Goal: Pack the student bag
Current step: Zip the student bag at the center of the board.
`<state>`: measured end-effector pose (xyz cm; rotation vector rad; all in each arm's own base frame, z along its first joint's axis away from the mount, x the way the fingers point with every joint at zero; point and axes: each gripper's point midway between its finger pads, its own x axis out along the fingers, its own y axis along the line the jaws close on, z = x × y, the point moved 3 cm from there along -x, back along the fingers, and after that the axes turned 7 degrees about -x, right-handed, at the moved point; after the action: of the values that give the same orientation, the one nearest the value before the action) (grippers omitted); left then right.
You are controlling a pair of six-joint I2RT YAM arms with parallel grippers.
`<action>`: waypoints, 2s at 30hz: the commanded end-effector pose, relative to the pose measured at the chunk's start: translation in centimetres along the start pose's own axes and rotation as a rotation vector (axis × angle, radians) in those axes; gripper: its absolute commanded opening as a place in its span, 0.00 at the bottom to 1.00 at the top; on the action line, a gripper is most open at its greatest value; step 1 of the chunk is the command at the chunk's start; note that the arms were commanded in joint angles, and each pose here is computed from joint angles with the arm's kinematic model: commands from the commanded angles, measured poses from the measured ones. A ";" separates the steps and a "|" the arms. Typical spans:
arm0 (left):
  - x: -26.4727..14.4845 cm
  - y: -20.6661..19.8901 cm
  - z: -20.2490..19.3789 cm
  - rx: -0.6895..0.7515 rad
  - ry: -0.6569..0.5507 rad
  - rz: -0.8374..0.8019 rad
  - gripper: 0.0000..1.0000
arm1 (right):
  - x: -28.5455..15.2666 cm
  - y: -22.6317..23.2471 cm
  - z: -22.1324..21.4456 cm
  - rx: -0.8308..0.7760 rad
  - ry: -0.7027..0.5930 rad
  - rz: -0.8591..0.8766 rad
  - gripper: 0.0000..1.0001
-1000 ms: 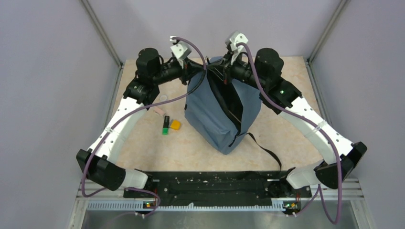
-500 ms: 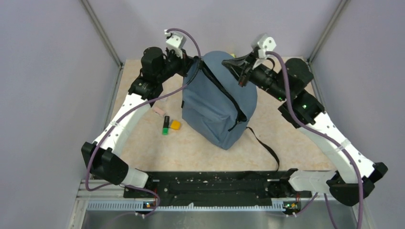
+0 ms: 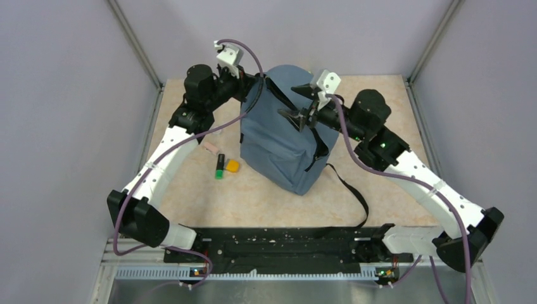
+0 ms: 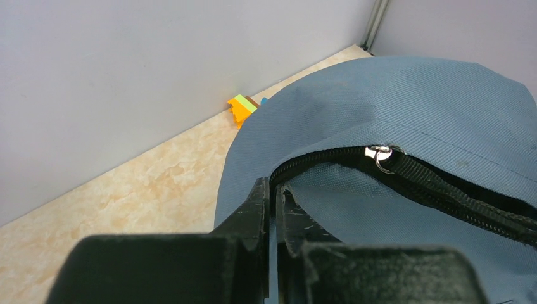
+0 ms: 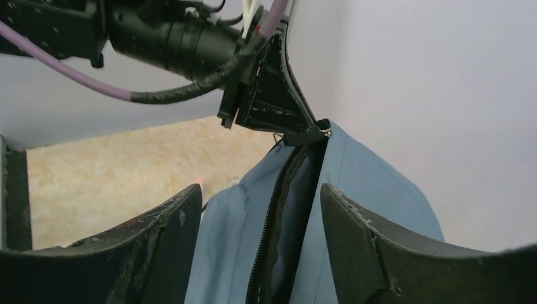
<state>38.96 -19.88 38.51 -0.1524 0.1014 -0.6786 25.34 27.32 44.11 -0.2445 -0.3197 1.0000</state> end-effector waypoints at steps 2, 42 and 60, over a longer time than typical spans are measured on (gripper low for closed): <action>-1.2 -1.0 3.5 0.027 -0.116 -0.032 0.00 | 1.8 -0.5 1.4 -0.165 -0.089 0.024 0.73; -3.4 -2.7 3.8 0.181 -0.122 -0.129 0.44 | 8.2 -4.0 0.1 -0.173 0.137 -0.144 0.00; -0.6 -2.1 3.4 0.276 0.025 -0.195 0.64 | 6.4 -4.2 2.5 -0.131 0.087 -0.127 0.00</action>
<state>37.35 -20.19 42.43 0.0728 0.0001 -0.8313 32.99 32.42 43.18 -0.4491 -0.1875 0.8505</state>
